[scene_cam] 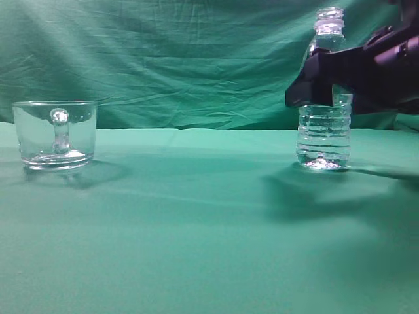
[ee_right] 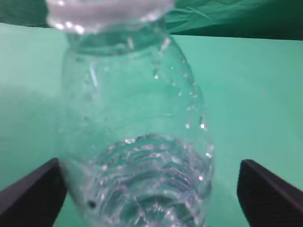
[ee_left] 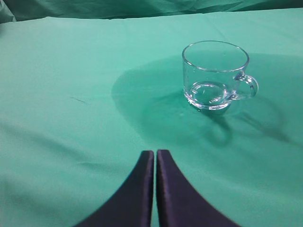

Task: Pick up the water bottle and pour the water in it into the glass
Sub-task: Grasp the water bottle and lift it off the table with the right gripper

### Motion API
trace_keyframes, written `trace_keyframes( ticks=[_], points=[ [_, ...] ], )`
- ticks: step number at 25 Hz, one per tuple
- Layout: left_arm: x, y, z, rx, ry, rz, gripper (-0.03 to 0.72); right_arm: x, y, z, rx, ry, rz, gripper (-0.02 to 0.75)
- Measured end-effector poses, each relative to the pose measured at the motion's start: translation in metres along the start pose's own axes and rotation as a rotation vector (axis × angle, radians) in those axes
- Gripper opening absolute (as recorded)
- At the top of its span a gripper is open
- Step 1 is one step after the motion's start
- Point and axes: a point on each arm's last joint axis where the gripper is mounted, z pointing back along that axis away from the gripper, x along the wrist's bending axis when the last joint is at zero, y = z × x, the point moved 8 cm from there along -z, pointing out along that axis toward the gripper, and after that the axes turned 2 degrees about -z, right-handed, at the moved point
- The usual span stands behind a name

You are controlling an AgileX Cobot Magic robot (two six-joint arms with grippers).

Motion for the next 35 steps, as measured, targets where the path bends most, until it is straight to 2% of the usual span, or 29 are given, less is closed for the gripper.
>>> trace_keyframes(
  ticks=[5, 6, 7, 12, 15, 22, 23, 24, 28, 35],
  points=[
    [0.000, 0.000, 0.000, 0.000, 0.000, 0.000, 0.000, -0.001, 0.004, -0.021, -0.014, -0.004, 0.000, 0.644],
    [0.000, 0.000, 0.000, 0.000, 0.000, 0.000, 0.000, -0.002, 0.006, -0.024, -0.012, -0.003, -0.001, 0.592],
    [0.000, 0.000, 0.000, 0.000, 0.000, 0.000, 0.000, -0.002, 0.006, -0.026, -0.013, -0.004, -0.001, 0.591],
    [0.000, 0.000, 0.000, 0.000, 0.000, 0.000, 0.000, -0.001, 0.007, -0.027, -0.028, -0.009, 0.000, 0.412],
    [0.000, 0.000, 0.000, 0.000, 0.000, 0.000, 0.000, -0.001, 0.008, -0.027, -0.029, -0.009, 0.000, 0.330],
    [0.000, 0.000, 0.000, 0.000, 0.000, 0.000, 0.000, -0.001, 0.008, -0.028, -0.028, -0.009, 0.002, 0.345],
    [0.000, 0.000, 0.000, 0.000, 0.000, 0.000, 0.000, -0.001, 0.008, -0.028, -0.028, -0.009, 0.002, 0.295],
    [0.000, 0.000, 0.000, 0.000, 0.000, 0.000, 0.000, -0.001, 0.008, -0.028, -0.027, -0.011, 0.003, 0.283],
    [0.000, 0.000, 0.000, 0.000, 0.000, 0.000, 0.000, 0.005, 0.001, -0.025, -0.023, -0.043, 0.030, 0.293],
    [0.000, 0.000, 0.000, 0.000, 0.000, 0.000, 0.000, 0.034, -0.058, -0.019, -0.035, -0.143, 0.182, 0.293]
  ],
)
